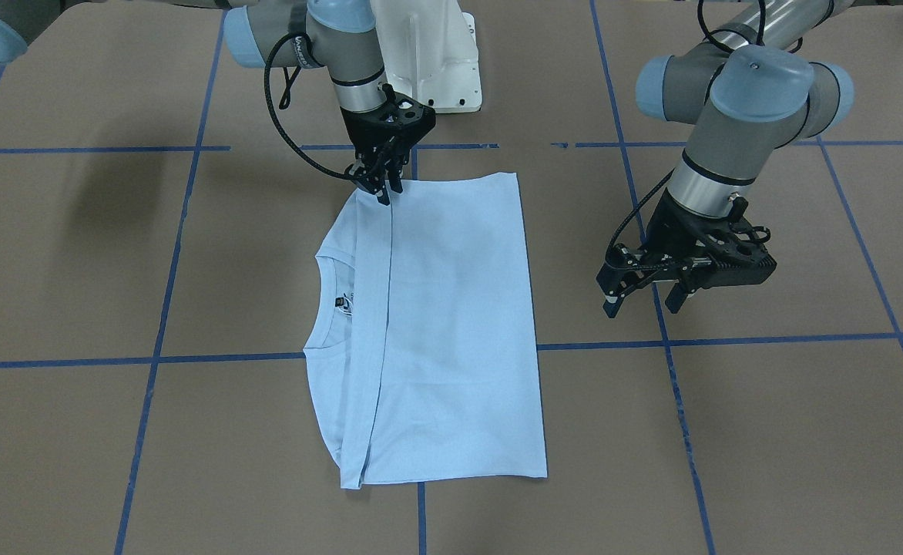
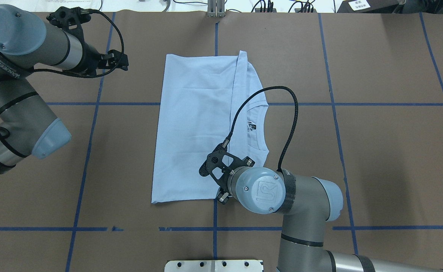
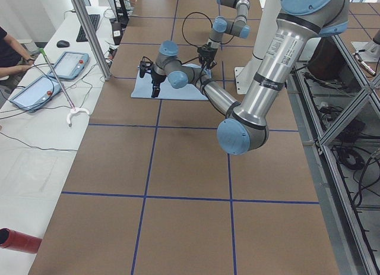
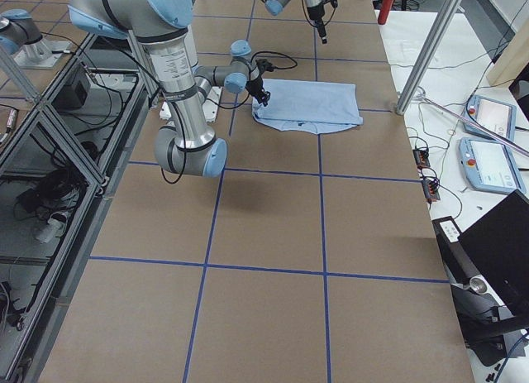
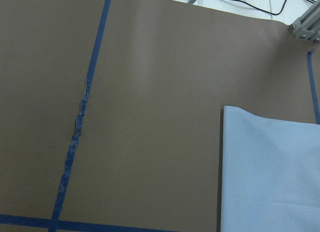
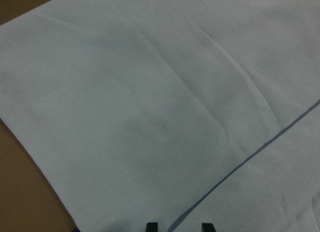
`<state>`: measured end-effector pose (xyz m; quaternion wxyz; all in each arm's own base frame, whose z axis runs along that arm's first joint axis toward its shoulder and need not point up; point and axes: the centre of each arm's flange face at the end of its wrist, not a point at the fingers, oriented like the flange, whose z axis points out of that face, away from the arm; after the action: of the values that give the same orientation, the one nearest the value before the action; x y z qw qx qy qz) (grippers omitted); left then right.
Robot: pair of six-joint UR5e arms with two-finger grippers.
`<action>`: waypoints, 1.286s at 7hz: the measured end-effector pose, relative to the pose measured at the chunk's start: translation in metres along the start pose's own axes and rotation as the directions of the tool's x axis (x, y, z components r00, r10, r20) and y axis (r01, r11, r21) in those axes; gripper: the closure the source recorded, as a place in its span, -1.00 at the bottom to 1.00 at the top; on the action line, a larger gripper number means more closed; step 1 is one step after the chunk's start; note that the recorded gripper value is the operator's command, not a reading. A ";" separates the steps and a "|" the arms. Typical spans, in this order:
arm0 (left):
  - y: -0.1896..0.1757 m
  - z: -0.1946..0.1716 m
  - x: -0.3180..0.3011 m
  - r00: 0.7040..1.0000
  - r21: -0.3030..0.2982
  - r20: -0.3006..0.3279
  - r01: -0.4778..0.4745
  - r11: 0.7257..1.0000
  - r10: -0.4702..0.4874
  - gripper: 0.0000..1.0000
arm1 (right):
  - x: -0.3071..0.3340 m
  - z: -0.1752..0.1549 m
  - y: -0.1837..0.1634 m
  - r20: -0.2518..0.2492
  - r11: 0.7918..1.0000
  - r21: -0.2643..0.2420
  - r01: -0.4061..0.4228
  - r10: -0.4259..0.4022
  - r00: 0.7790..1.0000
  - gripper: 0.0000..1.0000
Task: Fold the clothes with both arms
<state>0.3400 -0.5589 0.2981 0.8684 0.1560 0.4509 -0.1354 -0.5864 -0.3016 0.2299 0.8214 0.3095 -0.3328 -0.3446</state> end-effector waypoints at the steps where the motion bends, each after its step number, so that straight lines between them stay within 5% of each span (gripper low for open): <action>1: 0.002 0.001 0.001 1.000 -0.003 -0.001 -0.001 1.000 0.001 -1.00 | 0.000 0.001 0.002 -0.002 1.000 -0.003 0.001 -0.001 1.000 0.46; 2: 0.004 0.003 0.002 1.000 -0.006 -0.001 -0.002 1.000 0.002 -1.00 | 0.000 0.002 0.004 -0.003 1.000 -0.006 0.002 -0.002 1.000 0.96; 6: 0.006 0.004 0.003 1.000 -0.011 -0.002 -0.004 1.000 0.004 -1.00 | 0.005 -0.002 0.003 -0.004 1.000 0.003 -0.028 0.028 1.000 1.00; 9: 0.009 0.005 0.005 1.000 -0.015 -0.005 -0.007 1.000 0.007 -1.00 | 0.016 -0.006 0.016 -0.011 0.976 0.002 -0.217 0.217 0.976 1.00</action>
<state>0.3500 -0.5535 0.2980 0.8690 0.1516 0.4532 -0.1287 -0.5672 -0.3032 0.2430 0.8557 0.2737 -0.3603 -0.2511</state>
